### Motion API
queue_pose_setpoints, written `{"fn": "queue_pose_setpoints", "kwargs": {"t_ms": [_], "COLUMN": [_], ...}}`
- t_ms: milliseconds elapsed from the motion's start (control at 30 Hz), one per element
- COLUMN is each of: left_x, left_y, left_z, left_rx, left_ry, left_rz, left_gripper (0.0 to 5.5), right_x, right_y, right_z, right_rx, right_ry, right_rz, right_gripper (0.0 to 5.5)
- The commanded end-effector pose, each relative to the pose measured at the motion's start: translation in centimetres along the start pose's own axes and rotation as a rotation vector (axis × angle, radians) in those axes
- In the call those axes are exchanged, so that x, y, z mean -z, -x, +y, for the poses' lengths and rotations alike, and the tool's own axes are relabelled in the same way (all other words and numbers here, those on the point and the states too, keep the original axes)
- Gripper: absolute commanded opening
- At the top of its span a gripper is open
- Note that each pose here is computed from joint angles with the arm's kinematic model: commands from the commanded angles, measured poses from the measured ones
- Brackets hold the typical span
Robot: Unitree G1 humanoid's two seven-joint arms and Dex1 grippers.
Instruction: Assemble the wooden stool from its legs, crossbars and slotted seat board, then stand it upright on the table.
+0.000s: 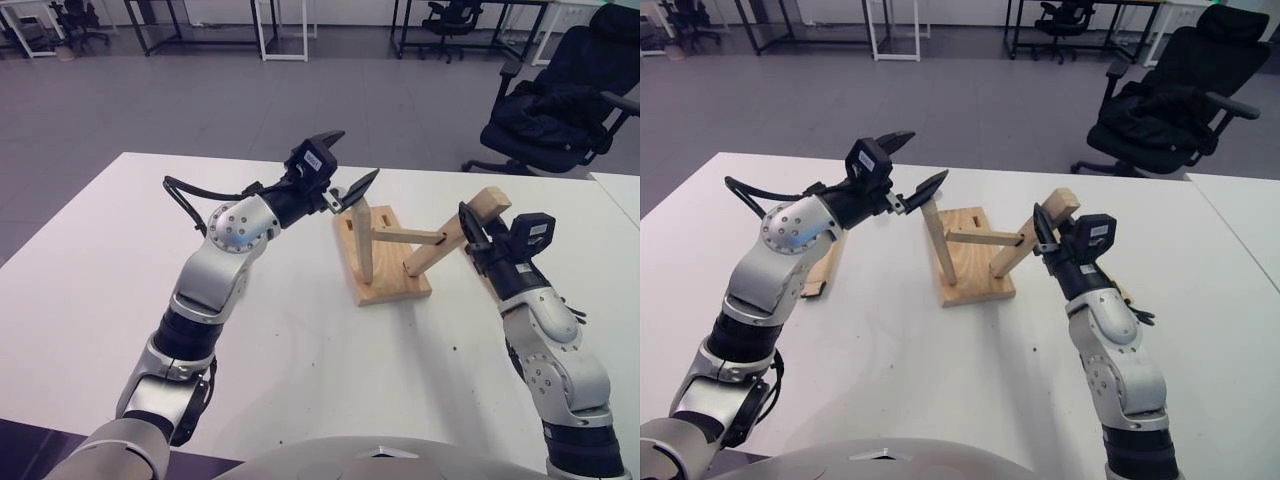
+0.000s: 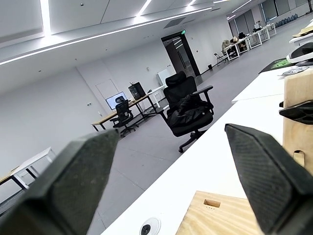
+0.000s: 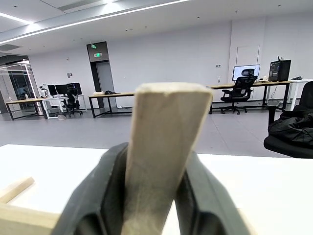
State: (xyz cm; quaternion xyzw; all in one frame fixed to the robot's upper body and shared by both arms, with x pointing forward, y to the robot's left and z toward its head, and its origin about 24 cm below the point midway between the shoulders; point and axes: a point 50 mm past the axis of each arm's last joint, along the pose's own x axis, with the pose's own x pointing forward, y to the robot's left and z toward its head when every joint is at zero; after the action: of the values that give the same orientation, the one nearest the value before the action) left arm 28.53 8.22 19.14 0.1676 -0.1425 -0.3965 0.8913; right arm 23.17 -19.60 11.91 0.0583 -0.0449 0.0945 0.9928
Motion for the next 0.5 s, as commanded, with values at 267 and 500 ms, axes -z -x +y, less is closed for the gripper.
{"fn": "queue_pose_setpoints", "kwargs": {"t_ms": [267, 500], "left_x": [5.4, 5.3], "left_y": [0.9, 0.9], "left_z": [-3.0, -3.2], "left_rx": [0.102, 0.101], "left_ry": [0.04, 0.044], "left_rz": [0.279, 0.276], "left_gripper": [3.97, 3.97], "right_x": [-0.5, -1.4], "right_y": [-0.5, -0.7], "right_z": [1.2, -0.2], "right_rx": [-0.06, 0.003], "right_ry": [-0.187, -0.127], "right_rz": [0.033, 0.013], "right_gripper": [2.26, 3.47]}}
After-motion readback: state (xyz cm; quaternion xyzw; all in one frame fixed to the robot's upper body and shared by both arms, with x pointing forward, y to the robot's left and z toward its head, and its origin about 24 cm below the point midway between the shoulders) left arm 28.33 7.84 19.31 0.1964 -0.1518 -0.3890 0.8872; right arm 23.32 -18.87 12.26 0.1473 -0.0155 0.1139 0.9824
